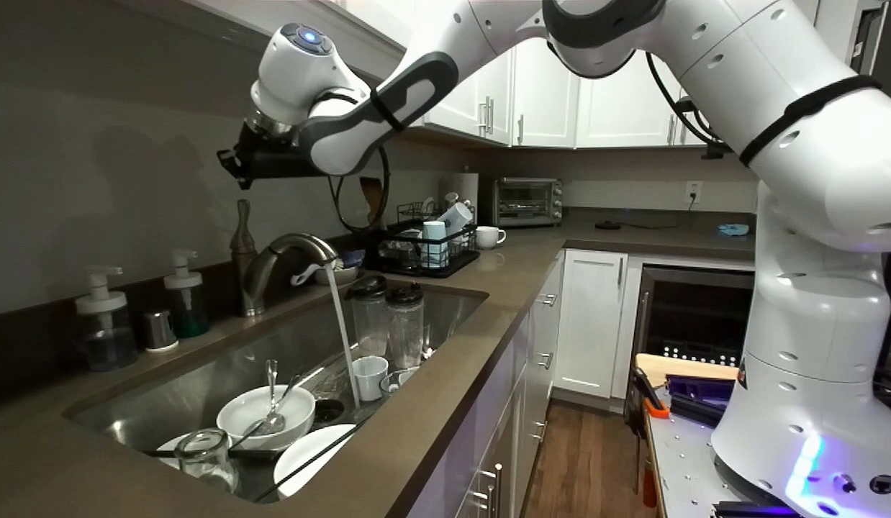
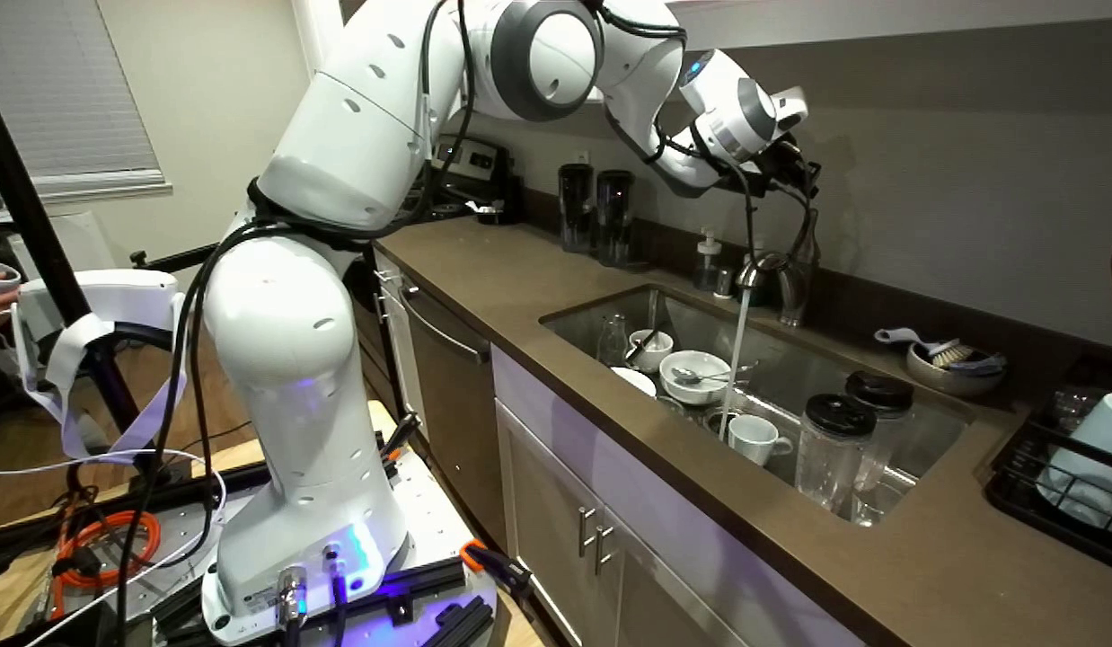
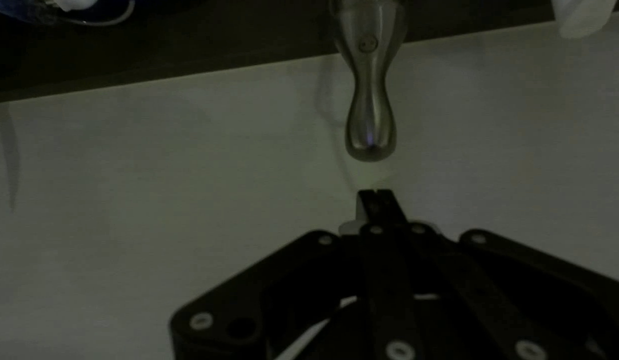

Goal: Close the faucet

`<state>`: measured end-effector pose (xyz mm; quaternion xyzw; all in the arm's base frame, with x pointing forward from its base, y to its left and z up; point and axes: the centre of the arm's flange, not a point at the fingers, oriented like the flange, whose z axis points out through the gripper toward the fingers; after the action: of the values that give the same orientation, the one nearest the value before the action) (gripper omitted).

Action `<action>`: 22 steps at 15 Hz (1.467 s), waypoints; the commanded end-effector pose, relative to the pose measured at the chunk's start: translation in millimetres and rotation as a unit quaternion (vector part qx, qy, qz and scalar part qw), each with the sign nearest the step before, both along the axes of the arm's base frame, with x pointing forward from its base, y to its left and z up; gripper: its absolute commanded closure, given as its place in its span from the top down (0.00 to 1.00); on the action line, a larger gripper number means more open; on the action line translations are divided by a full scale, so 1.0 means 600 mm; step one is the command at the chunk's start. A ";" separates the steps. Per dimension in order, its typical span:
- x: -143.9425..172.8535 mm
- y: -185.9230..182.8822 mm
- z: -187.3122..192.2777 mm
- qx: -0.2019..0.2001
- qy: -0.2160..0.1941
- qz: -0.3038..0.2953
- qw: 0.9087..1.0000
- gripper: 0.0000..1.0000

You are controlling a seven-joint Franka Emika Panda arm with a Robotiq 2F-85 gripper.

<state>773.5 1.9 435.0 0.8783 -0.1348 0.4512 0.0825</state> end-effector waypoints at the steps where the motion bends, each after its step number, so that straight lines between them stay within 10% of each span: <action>1: 0.011 0.013 0.003 -0.002 -0.018 0.006 1.000 0.03; 22: 0.058 -0.006 -0.037 -0.017 0.013 0.010 1.000 0.03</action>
<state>798.5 3.1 410.2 0.8763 -0.1254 0.4569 0.0873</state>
